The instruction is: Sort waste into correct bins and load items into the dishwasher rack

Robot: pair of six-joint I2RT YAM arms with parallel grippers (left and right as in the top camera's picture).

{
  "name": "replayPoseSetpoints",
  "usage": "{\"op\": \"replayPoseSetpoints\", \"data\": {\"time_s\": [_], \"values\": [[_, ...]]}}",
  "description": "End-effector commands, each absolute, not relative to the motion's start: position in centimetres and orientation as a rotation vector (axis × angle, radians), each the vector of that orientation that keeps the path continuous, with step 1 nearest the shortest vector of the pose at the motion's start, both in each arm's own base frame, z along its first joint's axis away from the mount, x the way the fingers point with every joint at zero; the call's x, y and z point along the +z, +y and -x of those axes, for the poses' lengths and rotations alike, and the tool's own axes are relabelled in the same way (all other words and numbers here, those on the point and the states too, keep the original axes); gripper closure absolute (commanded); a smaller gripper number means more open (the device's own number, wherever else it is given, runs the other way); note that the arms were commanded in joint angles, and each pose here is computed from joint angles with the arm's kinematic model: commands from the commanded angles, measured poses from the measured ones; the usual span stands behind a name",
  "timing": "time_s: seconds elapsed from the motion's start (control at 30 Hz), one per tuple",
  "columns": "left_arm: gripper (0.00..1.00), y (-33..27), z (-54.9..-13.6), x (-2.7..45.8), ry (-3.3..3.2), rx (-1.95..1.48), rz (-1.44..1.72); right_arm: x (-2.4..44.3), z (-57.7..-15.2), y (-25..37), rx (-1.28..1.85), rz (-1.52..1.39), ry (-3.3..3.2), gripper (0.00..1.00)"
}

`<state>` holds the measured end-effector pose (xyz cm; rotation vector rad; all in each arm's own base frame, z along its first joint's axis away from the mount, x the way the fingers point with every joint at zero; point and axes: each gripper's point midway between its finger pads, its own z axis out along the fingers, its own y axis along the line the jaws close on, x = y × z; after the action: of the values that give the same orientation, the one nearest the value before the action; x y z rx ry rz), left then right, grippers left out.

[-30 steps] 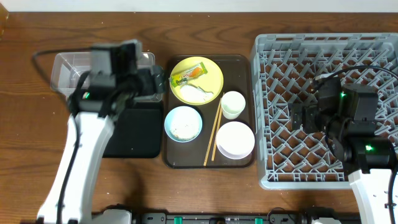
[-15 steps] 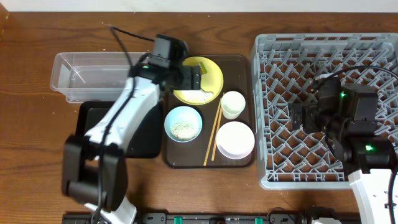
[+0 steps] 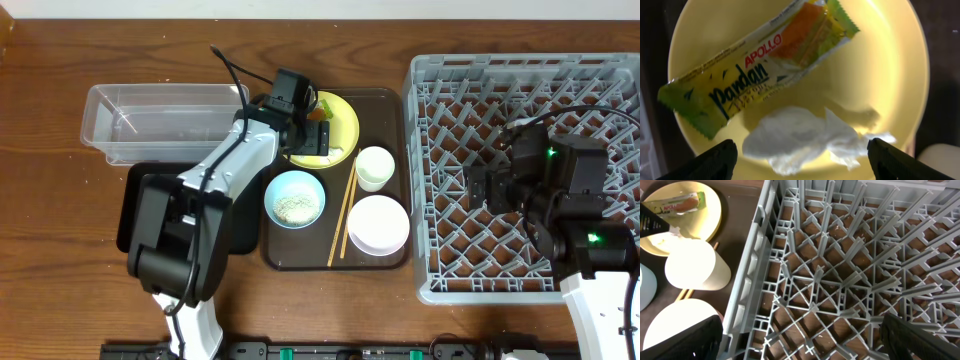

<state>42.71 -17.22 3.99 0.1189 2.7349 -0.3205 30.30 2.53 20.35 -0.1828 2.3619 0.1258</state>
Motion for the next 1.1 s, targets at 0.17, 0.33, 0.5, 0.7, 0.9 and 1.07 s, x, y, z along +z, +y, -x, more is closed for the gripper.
{"op": "replayPoseSetpoints", "data": {"time_s": [0.17, 0.33, 0.5, 0.7, 0.9, 1.07], "values": [[0.31, -17.2, -43.9, 2.3, 2.725, -0.279, -0.1, 21.6, -30.5, 2.7, 0.148, 0.172, 2.33, 0.01], [0.72, -17.1, -43.9, 2.3, 2.727, -0.276, -0.098, 21.7, -30.5, 2.7, 0.148, 0.172, 2.329, 0.01], [0.94, -17.2, -43.9, 3.0, 2.718, -0.284, -0.086, 21.6, -30.5, 2.7, 0.147, 0.172, 2.329, 0.01], [0.94, -16.6, -44.7, 9.1, 2.591, -0.325, -0.046, 21.7, -30.5, 2.7, 0.147, 0.172, 2.329, 0.01], [0.94, -9.8, -46.2, 16.9, 2.397, -0.188, 0.131, 21.6, -30.5, 2.7, 0.147, 0.172, 2.33, 0.01], [0.93, -2.8, -46.7, 18.5, 2.338, -0.028, 0.308, 21.6, -30.5, 2.7, 0.147, 0.172, 2.329, 0.01]]}}
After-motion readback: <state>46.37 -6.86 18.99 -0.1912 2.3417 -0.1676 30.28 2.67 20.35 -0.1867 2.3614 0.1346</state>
